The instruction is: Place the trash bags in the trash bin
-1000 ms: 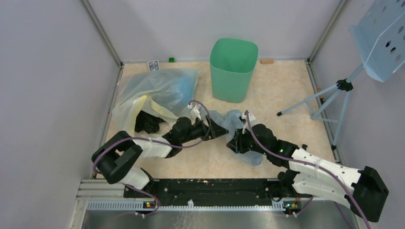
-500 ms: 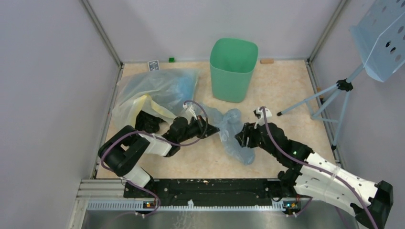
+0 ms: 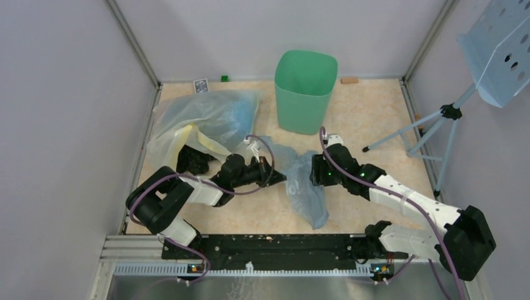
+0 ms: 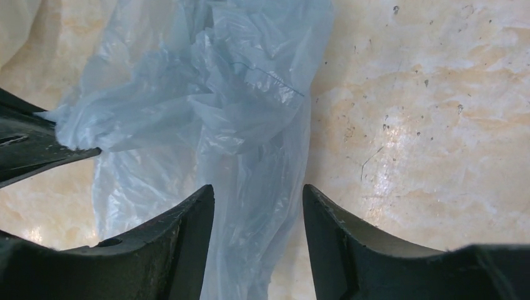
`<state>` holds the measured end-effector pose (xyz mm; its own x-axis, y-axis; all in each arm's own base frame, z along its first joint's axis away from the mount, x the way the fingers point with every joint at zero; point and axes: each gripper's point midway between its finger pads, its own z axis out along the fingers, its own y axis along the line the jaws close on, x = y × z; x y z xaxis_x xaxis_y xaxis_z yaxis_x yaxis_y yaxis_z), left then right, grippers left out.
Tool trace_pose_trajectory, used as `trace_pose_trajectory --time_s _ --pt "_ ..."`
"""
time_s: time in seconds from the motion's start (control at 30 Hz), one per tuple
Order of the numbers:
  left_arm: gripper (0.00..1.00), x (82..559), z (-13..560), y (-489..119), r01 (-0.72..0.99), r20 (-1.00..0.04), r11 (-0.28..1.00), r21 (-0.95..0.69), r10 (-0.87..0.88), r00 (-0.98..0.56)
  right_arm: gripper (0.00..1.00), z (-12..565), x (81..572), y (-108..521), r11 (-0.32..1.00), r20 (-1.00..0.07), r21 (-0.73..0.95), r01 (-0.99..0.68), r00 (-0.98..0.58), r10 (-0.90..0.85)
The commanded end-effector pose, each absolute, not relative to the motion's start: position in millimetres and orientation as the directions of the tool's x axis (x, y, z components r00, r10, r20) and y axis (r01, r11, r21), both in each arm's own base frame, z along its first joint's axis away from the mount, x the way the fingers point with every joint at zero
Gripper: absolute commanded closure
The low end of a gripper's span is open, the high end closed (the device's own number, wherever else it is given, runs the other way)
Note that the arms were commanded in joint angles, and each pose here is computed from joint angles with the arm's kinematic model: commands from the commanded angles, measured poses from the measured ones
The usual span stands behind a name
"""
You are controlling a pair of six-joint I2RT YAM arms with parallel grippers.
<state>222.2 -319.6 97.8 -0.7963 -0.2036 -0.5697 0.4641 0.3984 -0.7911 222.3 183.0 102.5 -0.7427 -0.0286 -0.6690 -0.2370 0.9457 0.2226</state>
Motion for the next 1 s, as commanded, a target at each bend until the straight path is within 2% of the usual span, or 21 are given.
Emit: trace_pose_trajectory --time_s 0.0,0.07,0.2,0.3,0.47,0.7,0.77,0.87,0.97 --pt "1.0 224.7 112.5 -313.4 0.513 -0.61 0.373 -0.773 -0.215 -0.763 0.47 116.0 234.5 189.8 0.939 -0.666 0.257 -0.229 -0.746 0.0" --pt "1.0 226.9 113.0 -309.0 0.508 -0.608 0.377 -0.775 -0.224 -0.762 0.61 109.9 234.6 185.0 0.946 -0.659 0.255 -0.199 -0.752 0.019" --pt "1.0 232.3 109.7 -292.2 0.47 -0.587 0.399 -0.788 -0.254 -0.769 1.0 106.9 238.6 170.2 0.949 -0.656 0.286 -0.133 -0.749 0.093" --pt "1.0 240.9 102.0 -267.9 0.396 -0.551 0.445 -0.803 -0.302 -0.778 1.0 110.8 243.9 149.9 0.948 -0.657 0.315 -0.053 -0.733 0.177" --pt "1.0 248.4 102.0 -237.5 0.365 -0.586 0.537 -0.76 -0.325 -0.742 1.0 123.5 245.4 111.7 0.934 -0.697 0.349 0.083 -0.643 0.318" --pt "1.0 259.6 113.9 -197.8 0.296 -0.651 0.662 -0.689 -0.385 -0.654 1.0 120.6 238.2 80.3 0.904 -0.711 0.355 0.238 -0.558 0.427" --pt "1.0 260.4 126.9 -195.0 0.333 -0.686 0.661 -0.673 -0.389 -0.615 1.0 124.8 240.5 98.5 0.913 -0.722 0.391 0.116 -0.577 0.382" --pt "1.0 256.1 139.4 -203.5 0.401 -0.704 0.632 -0.664 -0.347 -0.619 0.74 139.5 239.3 142.4 0.87 -0.727 0.473 -0.14 -0.619 0.296" --pt "1.0 252.5 138.2 -211.2 0.427 -0.694 0.622 -0.656 -0.276 -0.665 0.61 151.9 238.4 174.0 0.801 -0.735 0.51 -0.314 -0.642 0.216"
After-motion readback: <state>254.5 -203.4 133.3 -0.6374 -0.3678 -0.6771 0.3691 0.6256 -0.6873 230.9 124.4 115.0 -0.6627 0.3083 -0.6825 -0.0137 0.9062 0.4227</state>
